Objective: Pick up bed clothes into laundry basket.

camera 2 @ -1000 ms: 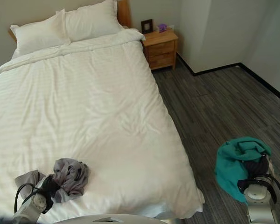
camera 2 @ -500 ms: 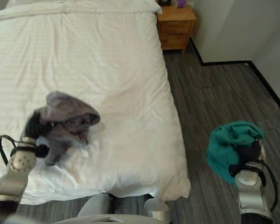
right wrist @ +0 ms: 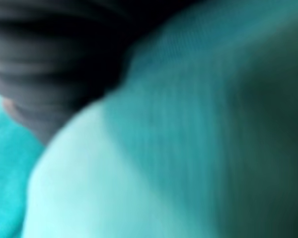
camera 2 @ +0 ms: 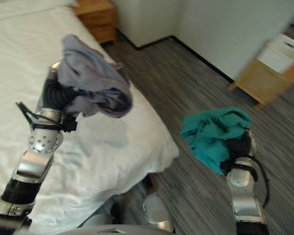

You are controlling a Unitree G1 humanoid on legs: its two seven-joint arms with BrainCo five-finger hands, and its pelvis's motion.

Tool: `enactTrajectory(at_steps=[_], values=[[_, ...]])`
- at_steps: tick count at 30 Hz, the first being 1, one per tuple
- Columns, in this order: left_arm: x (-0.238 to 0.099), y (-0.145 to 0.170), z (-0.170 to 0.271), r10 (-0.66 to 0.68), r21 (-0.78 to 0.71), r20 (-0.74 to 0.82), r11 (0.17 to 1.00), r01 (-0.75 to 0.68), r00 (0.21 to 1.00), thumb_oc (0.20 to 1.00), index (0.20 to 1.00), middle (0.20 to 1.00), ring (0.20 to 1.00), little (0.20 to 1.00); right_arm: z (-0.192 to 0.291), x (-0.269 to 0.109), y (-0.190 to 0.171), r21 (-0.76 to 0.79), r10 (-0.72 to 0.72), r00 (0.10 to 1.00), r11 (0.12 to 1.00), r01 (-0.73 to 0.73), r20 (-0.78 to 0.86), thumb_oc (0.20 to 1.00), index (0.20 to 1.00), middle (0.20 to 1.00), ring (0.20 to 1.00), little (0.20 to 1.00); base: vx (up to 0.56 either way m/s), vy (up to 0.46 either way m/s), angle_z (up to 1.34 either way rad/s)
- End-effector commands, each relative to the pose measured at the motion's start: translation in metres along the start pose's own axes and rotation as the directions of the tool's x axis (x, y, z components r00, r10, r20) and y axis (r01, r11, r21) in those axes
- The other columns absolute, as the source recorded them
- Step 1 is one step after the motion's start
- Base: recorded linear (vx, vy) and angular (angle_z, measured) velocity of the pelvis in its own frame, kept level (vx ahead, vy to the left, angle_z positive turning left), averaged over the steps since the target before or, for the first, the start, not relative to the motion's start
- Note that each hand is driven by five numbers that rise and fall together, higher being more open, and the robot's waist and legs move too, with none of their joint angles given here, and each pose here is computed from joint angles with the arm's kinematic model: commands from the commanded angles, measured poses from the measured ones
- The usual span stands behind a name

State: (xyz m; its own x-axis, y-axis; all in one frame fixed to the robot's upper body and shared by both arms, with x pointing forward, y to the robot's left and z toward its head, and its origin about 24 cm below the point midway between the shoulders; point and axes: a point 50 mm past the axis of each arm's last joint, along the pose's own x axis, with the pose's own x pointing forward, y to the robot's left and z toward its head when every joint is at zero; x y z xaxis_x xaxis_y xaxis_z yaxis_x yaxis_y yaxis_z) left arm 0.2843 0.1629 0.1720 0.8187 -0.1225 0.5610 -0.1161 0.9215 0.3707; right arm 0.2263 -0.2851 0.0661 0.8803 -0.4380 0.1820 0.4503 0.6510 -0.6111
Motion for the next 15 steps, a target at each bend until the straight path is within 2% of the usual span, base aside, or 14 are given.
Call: enactTrajectory(at_steps=[1,4,8,10,15], values=[[0.004,-0.003,0.027,-0.013,-0.013,0.153,1.0,0.015,0.988,0.2,0.2,0.2,0.2,0.2,0.036,0.02,-0.04,-0.11,-0.105,0.962,0.985,0.136,0.251,0.2,0.2,0.2,0.2,0.2,-0.23,0.014,-1.76],[0.002,-0.022,0.02,-0.086,-0.022,0.109,0.996,0.089,0.99,0.2,0.2,0.2,0.2,0.2,0.041,0.019,-0.035,-0.144,-0.074,0.958,0.983,0.117,0.278,0.2,0.2,0.2,0.2,0.2,-0.1,-0.094,-1.86],[0.0,-0.028,0.012,-0.1,-0.021,0.072,0.995,0.102,0.992,0.2,0.2,0.2,0.2,0.2,0.043,0.02,-0.03,-0.149,-0.044,0.957,0.985,0.089,0.286,0.2,0.2,0.2,0.2,0.2,0.03,-0.128,-1.56],[-0.01,-0.027,0.0,-0.098,-0.015,0.01,0.995,0.098,0.995,0.2,0.2,0.2,0.2,0.2,0.042,0.019,-0.024,-0.169,0.001,0.959,0.984,0.049,0.283,0.2,0.2,0.2,0.2,0.2,0.16,-0.415,-1.62],[-0.026,-0.025,-0.024,-0.071,-0.03,-0.121,0.997,0.067,0.99,0.2,0.2,0.2,0.2,0.2,0.053,0.026,-0.022,-0.192,0.067,0.941,0.981,-0.002,0.333,0.2,0.2,0.2,0.2,0.2,0.13,-0.316,-0.99]])
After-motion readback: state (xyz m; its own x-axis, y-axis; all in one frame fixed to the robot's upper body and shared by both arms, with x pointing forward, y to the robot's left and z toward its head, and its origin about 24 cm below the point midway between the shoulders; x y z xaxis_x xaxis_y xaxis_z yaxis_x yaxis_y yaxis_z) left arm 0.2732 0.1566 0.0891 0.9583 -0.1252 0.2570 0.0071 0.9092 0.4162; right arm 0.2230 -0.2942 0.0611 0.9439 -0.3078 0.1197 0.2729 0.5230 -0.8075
